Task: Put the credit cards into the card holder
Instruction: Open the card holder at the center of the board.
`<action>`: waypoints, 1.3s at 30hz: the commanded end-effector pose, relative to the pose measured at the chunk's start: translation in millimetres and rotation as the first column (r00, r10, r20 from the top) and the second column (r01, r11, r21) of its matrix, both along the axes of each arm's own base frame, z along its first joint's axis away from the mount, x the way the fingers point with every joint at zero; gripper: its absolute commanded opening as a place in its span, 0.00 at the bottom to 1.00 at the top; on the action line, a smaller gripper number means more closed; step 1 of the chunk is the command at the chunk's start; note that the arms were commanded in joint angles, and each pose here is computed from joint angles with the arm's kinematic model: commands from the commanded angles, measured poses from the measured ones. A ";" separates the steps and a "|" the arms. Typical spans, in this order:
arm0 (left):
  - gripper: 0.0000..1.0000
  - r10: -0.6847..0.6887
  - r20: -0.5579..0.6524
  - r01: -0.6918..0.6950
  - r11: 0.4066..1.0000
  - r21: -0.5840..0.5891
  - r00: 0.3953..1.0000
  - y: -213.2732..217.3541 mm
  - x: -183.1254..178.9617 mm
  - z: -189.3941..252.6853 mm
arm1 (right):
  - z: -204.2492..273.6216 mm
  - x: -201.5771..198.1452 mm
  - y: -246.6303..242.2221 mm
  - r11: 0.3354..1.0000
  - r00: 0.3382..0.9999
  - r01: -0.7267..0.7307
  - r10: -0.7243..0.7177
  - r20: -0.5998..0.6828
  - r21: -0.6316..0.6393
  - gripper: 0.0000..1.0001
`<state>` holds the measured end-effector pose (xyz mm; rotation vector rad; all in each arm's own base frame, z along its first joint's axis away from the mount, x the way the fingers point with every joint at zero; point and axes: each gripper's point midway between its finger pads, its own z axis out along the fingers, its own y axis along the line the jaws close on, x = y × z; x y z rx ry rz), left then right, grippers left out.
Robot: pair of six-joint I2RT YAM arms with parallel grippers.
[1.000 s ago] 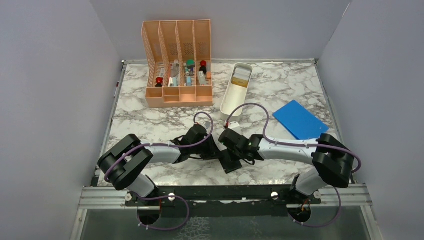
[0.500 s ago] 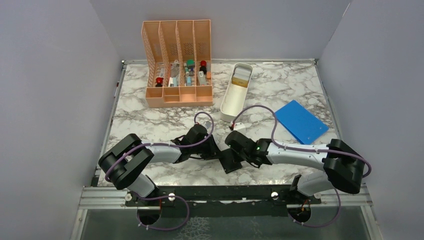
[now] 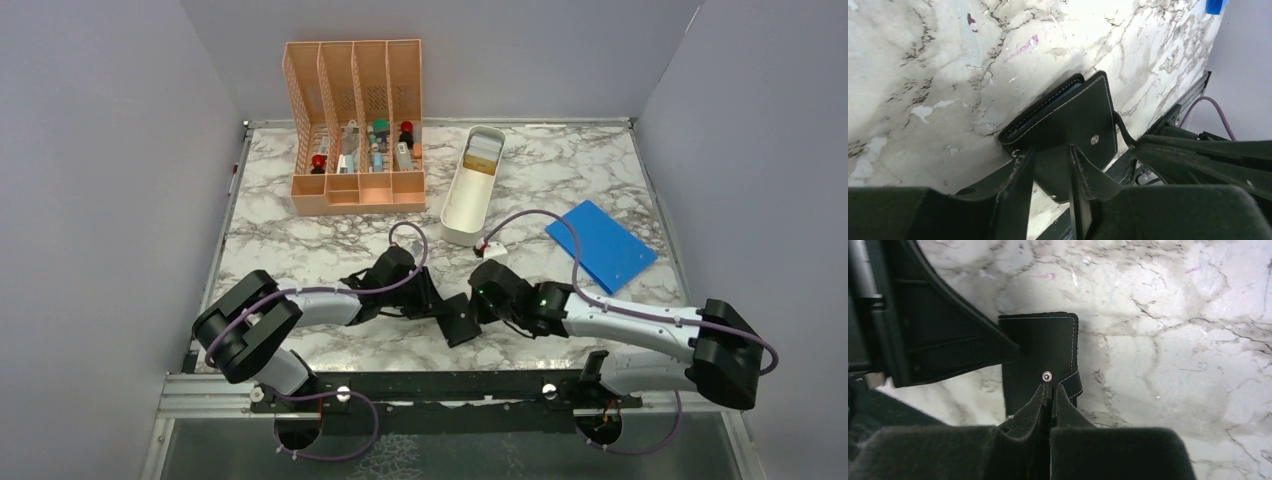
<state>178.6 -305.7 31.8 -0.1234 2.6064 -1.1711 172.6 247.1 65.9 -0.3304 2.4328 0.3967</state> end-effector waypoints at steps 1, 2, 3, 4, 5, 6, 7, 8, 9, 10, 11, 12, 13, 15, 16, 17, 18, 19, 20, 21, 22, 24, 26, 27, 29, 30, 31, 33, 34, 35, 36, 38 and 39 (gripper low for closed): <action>0.40 0.050 0.055 -0.057 0.988 0.140 0.997 29.1 10.2 0.4 | 44.3 -4.0 31.1 0.973 1.000 -0.027 0.026 0.007 0.229 0.01; 0.44 0.059 0.073 -0.069 0.988 0.140 0.996 33.2 14.1 7.9 | 53.4 -5.9 37.9 0.961 0.999 -0.039 0.039 0.006 0.275 0.01; 0.46 0.070 0.080 -0.081 0.986 0.143 0.994 39.9 15.5 13.0 | 61.5 -8.0 43.7 0.947 0.999 -0.047 0.049 0.003 0.317 0.01; 0.48 0.086 0.089 -0.099 0.985 0.143 0.992 46.7 18.4 17.7 | 69.4 -9.5 49.2 0.933 0.998 -0.054 0.057 0.002 0.356 0.01; 0.50 0.099 0.095 -0.112 0.983 0.147 0.991 53.5 18.9 21.0 | 77.2 -10.4 54.2 0.917 0.998 -0.058 0.062 0.004 0.394 0.01; 0.53 0.111 0.105 -0.126 0.981 0.147 0.988 59.3 19.4 25.2 | 83.2 -11.2 58.9 0.902 0.997 -0.068 0.071 0.008 0.426 0.01; 0.55 0.122 0.111 -0.139 0.978 0.153 0.986 65.6 17.8 26.3 | 87.0 -12.3 62.9 0.890 0.997 -0.078 0.082 0.012 0.450 0.01; 0.58 0.130 0.122 -0.147 0.978 0.147 0.984 69.2 16.5 30.4 | 89.1 -12.8 65.5 0.883 0.996 -0.084 0.088 0.013 0.462 0.01; 0.61 0.132 0.134 -0.150 0.980 0.132 0.982 70.9 14.4 34.9 | 88.6 -12.3 66.6 0.882 0.996 -0.080 0.085 0.009 0.465 0.01; 0.64 0.128 0.144 -0.144 0.984 0.107 0.981 70.9 11.3 39.3 | 86.9 -12.0 67.8 0.884 0.996 -0.077 0.085 0.003 0.462 0.01; 0.68 0.120 0.154 -0.132 0.989 0.073 0.981 68.9 8.1 45.3 | 85.4 -11.7 68.7 0.885 0.996 -0.074 0.084 -0.002 0.460 0.01; 0.71 0.112 0.162 -0.120 0.992 0.045 0.981 67.4 4.8 49.8 | 83.2 -12.0 70.1 0.885 0.996 -0.075 0.088 -0.007 0.459 0.01; 0.74 0.106 0.169 -0.111 0.994 0.023 0.980 67.0 1.9 53.4 | 80.6 -12.2 71.4 0.886 0.996 -0.072 0.089 -0.016 0.459 0.01; 0.78 0.099 0.181 -0.100 0.995 -0.001 0.978 67.3 -2.1 57.4 | 78.2 -11.3 71.2 0.885 0.997 -0.061 0.079 -0.019 0.462 0.01; 0.79 0.101 0.183 -0.103 0.995 0.001 0.978 69.2 -3.2 56.6 | 76.0 -9.6 69.6 0.888 0.998 -0.050 0.065 -0.018 0.457 0.01; 0.80 0.105 0.179 -0.108 0.994 0.009 0.978 71.3 -4.3 54.3 | 74.3 -7.9 67.5 0.893 0.998 -0.041 0.053 -0.015 0.449 0.01; 0.80 0.107 0.173 -0.112 0.993 0.020 0.979 73.6 -5.8 50.7 | 72.6 -5.1 64.6 0.900 0.999 -0.029 0.036 -0.008 0.436 0.01; 0.80 0.109 0.167 -0.116 0.993 0.031 0.980 75.6 -6.9 47.3 | 68.4 -3.0 60.6 0.910 1.000 -0.015 0.020 -0.008 0.413 0.01; 0.80 0.109 0.157 -0.117 0.992 0.044 0.982 77.4 -8.4 43.0 | 65.6 -1.0 56.6 0.920 1.000 -0.003 0.005 -0.004 0.392 0.01; 0.80 0.108 0.148 -0.117 0.992 0.053 0.983 78.7 -9.9 39.2 | 63.2 0.7 52.6 0.927 1.000 0.010 -0.010 -0.002 0.374 0.01; 0.80 0.105 0.140 -0.115 0.991 0.063 0.985 79.8 -11.5 35.9 | 60.1 1.3 48.4 0.934 1.000 0.021 -0.022 -0.002 0.357 0.01; 0.80 0.100 0.125 -0.111 0.990 0.083 0.987 82.5 -14.7 28.3 | 55.0 1.7 39.9 0.942 0.999 0.041 -0.044 0.001 0.334 0.01; 0.80 0.101 0.115 -0.113 0.988 0.100 0.988 85.8 -16.9 22.5 | 49.9 2.6 30.4 0.948 0.997 0.069 -0.074 0.005 0.312 0.01; 0.80 0.104 0.112 -0.116 0.988 0.105 0.988 87.0 -17.6 21.0 | 46.1 3.0 24.7 0.952 0.996 0.083 -0.089 0.006 0.295 0.01; 0.80 0.108 0.109 -0.120 0.986 0.114 0.988 89.4 -18.8 18.8 | 38.7 2.8 13.5 0.959 0.993 0.111 -0.117 0.008 0.261 0.01; 0.80 0.109 0.106 -0.122 0.985 0.119 0.988 90.1 -19.5 18.0 | 34.2 2.7 7.3 0.962 0.991 0.126 -0.133 0.009 0.242 0.01; 0.79 0.110 0.102 -0.123 0.985 0.123 0.989 91.0 -20.0 17.2 | 29.5 2.0 1.1 0.965 0.989 0.140 -0.146 0.009 0.222 0.01; 0.79 0.106 0.096 -0.118 0.985 0.127 0.990 91.5 -21.9 16.4 | 21.4 0.6 -8.7 0.967 0.985 0.166 -0.170 0.004 0.195 0.01; 0.78 0.104 0.091 -0.116 0.985 0.128 0.990 91.7 -23.0 15.4 | 17.4 -0.7 -12.3 0.967 0.985 0.172 -0.175 0.002 0.186 0.01; 0.77 0.103 0.088 -0.114 0.985 0.128 0.991 91.7 -23.9 15.1 | 15.5 -1.5 -14.4 0.967 0.984 0.176 -0.180 0.001 0.186 0.01; 0.76 0.103 0.083 -0.113 0.985 0.128 0.991 92.0 -24.8 14.2 | 11.6 -3.0 -17.0 0.967 0.983 0.180 -0.183 -0.003 0.180 0.01; 0.75 0.104 0.075 -0.113 0.986 0.125 0.992 92.2 -26.8 13.0 | 5.0 -4.4 -22.4 0.965 0.980 0.198 -0.199 -0.009 0.170 0.01; 0.75 0.103 0.070 -0.111 0.986 0.125 0.992 92.4 -28.2 11.9 | 1.0 -5.3 -25.2 0.965 0.978 0.207 -0.208 -0.014 0.160 0.01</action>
